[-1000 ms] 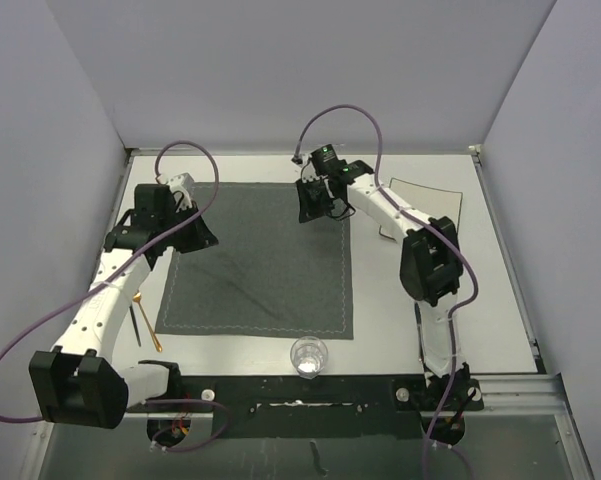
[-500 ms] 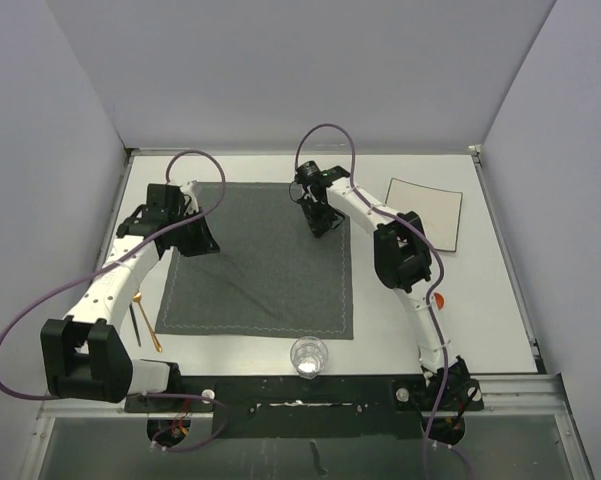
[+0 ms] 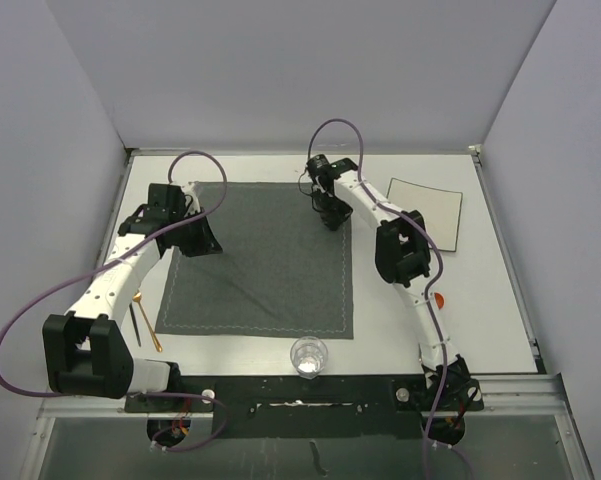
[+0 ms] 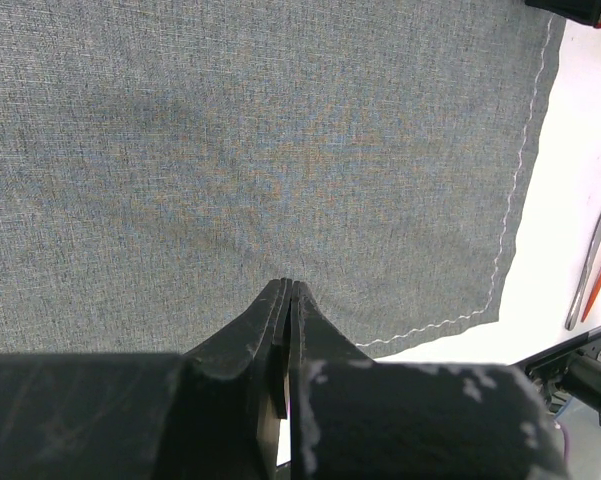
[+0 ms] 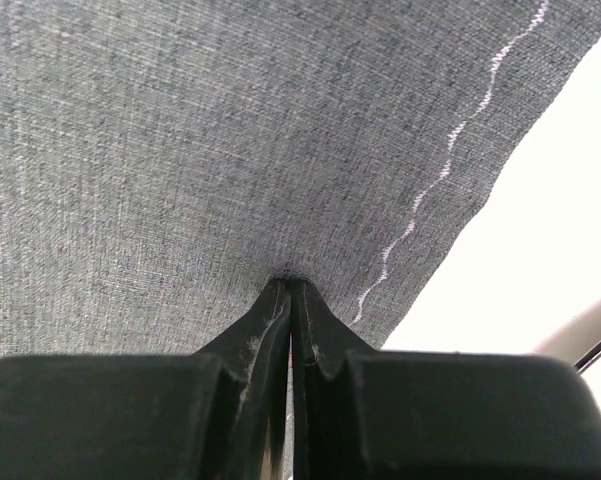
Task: Set the dinner table for one person
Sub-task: Adjust the napkin at the center of the board.
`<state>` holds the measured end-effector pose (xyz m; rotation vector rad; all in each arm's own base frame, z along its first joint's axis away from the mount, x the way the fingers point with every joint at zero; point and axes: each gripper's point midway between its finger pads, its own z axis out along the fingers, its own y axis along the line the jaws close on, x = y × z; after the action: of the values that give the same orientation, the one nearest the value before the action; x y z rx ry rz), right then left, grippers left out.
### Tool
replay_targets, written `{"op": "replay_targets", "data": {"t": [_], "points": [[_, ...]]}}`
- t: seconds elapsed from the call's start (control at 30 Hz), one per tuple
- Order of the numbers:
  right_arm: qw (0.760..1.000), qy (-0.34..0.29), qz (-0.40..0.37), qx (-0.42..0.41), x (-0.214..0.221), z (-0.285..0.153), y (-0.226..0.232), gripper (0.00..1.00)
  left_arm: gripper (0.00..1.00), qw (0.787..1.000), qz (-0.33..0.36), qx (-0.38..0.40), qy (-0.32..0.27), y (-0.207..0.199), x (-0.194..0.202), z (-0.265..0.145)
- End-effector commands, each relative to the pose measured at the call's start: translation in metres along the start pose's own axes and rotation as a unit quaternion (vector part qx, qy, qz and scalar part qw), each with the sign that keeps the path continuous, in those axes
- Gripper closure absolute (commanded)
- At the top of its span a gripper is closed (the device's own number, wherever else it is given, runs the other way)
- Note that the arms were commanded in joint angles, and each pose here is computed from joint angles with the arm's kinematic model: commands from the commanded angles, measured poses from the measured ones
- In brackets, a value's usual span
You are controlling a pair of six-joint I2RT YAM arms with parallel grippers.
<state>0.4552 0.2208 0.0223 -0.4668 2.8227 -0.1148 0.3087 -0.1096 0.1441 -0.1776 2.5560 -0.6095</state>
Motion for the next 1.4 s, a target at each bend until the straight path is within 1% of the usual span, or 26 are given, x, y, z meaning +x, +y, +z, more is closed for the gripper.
{"op": "replay_targets", "data": {"t": [0.0, 0.33, 0.53, 0.73, 0.87, 0.9, 1.0, 1.03, 1.07, 1.13, 1.17, 1.27, 1.3, 1.37], "points": [[1.000, 0.015, -0.003, 0.026, 0.001, 0.008, -0.021, 1.00, 1.00, 1.000, 0.003, 0.018, -0.021, -0.008, -0.013, -0.003], [0.999, 0.035, 0.009, 0.038, 0.003, 0.032, -0.049, 1.00, 1.00, 1.000, -0.001, 0.016, -0.019, -0.009, -0.014, -0.003], [0.998, 0.036, 0.030, 0.041, -0.001, 0.042, -0.076, 1.00, 1.00, 1.000, -0.004, 0.015, -0.015, -0.008, -0.016, 0.001], [0.998, 0.025, 0.045, 0.036, -0.008, 0.043, -0.096, 1.00, 1.00, 1.000, -0.006, 0.013, -0.010, -0.007, -0.018, 0.007], [0.999, 0.003, 0.035, 0.011, -0.019, 0.035, -0.089, 1.00, 1.00, 1.000, -0.008, 0.013, -0.007, -0.006, -0.019, 0.011], [0.999, -0.004, 0.034, 0.001, -0.022, 0.031, -0.085, 0.98, 1.00, 1.000, -0.009, 0.013, -0.007, -0.006, -0.019, 0.012], [0.999, -0.028, 0.025, -0.023, -0.030, 0.016, -0.072, 0.72, 1.00, 1.000, -0.011, 0.017, -0.005, -0.008, -0.020, 0.014], [0.999, -0.034, 0.021, -0.031, -0.031, 0.012, -0.066, 0.60, 1.00, 1.000, -0.011, 0.019, -0.005, -0.008, -0.020, 0.014], [0.998, -0.042, 0.018, -0.040, -0.034, 0.007, -0.061, 0.44, 1.00, 1.000, -0.011, 0.020, -0.005, -0.009, -0.020, 0.014], [0.997, -0.057, 0.012, -0.051, -0.040, -0.006, -0.052, 0.04, 1.00, 1.000, -0.012, 0.021, -0.006, -0.010, -0.020, 0.013], [0.996, -0.065, 0.009, -0.056, -0.043, -0.013, -0.048, 0.01, 0.98, 1.000, -0.011, 0.023, -0.008, -0.010, -0.019, 0.012], [0.992, -0.102, 0.003, -0.068, -0.056, -0.044, -0.038, 0.02, 0.85, 0.999, -0.006, 0.028, -0.019, -0.013, -0.021, 0.006], [0.991, -0.118, 0.003, -0.067, -0.060, -0.057, -0.037, 0.02, 0.75, 0.999, -0.004, 0.029, -0.023, -0.014, -0.021, 0.003], [0.988, -0.144, 0.009, -0.062, -0.067, -0.081, -0.039, 0.02, 0.50, 0.999, -0.001, 0.032, -0.029, -0.016, -0.022, -0.001]]}}
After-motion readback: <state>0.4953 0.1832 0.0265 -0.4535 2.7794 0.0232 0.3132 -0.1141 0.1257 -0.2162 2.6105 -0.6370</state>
